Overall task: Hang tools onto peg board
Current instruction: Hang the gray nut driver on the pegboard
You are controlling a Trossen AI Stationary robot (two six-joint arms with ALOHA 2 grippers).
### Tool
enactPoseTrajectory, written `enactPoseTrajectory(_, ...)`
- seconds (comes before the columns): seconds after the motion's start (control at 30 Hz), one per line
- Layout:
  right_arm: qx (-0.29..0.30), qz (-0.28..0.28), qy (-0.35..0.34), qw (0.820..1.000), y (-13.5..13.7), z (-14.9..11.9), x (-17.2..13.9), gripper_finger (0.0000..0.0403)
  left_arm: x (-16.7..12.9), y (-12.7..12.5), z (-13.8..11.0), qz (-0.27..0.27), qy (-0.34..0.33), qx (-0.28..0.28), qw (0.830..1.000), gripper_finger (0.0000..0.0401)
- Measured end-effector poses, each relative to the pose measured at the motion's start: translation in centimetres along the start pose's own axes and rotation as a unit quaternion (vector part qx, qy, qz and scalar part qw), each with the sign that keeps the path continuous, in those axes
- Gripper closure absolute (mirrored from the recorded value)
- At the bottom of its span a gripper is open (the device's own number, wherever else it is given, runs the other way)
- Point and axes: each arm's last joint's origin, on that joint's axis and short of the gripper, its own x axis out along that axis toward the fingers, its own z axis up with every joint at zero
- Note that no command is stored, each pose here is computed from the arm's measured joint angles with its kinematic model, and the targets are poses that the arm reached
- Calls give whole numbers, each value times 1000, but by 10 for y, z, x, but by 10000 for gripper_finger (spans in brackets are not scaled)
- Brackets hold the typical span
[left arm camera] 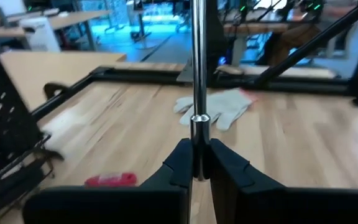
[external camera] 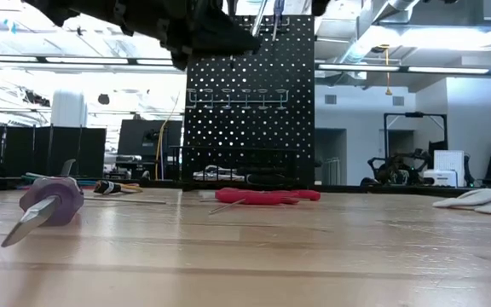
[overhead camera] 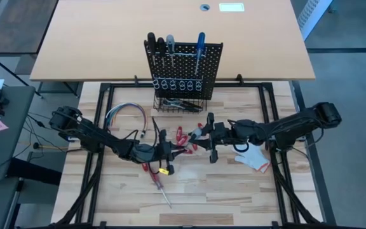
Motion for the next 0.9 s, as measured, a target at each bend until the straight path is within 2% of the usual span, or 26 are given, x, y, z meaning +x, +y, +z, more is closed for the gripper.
enactPoseTrajectory(0.17, 12, -19, 57, 998, -10, 6, -15, 158, -2, 14, 10, 31, 39, -11, 999, 382)
enactPoseTrajectory(0.23, 19, -29, 70, 997, -14, 12, -24, 121, -2, 22, 19, 45, 56, -15, 997, 383)
enactPoseTrajectory(0.33, 29, -56, 96, 993, -14, 16, -36, 86, -1, 35, 33, 73, 75, -14, 994, 383)
enactPoseTrajectory(0.47, 39, -88, 141, 985, -6, 11, -47, 68, 0, 53, 62, 127, 56, -4, 990, 383)
enactPoseTrajectory(0.63, 41, -103, 168, 980, 14, -14, -57, 69, 7, 86, 106, 186, 15, 0, 982, 383)
enactPoseTrajectory(0.77, 46, -124, 167, 977, 26, -31, -68, 73, 10, 116, 139, 226, -7, -1, 974, 383)
enactPoseTrajectory(0.9, 49, -142, 143, 978, 35, -41, -76, 74, 11, 146, 161, 261, -17, -17, 965, 383)
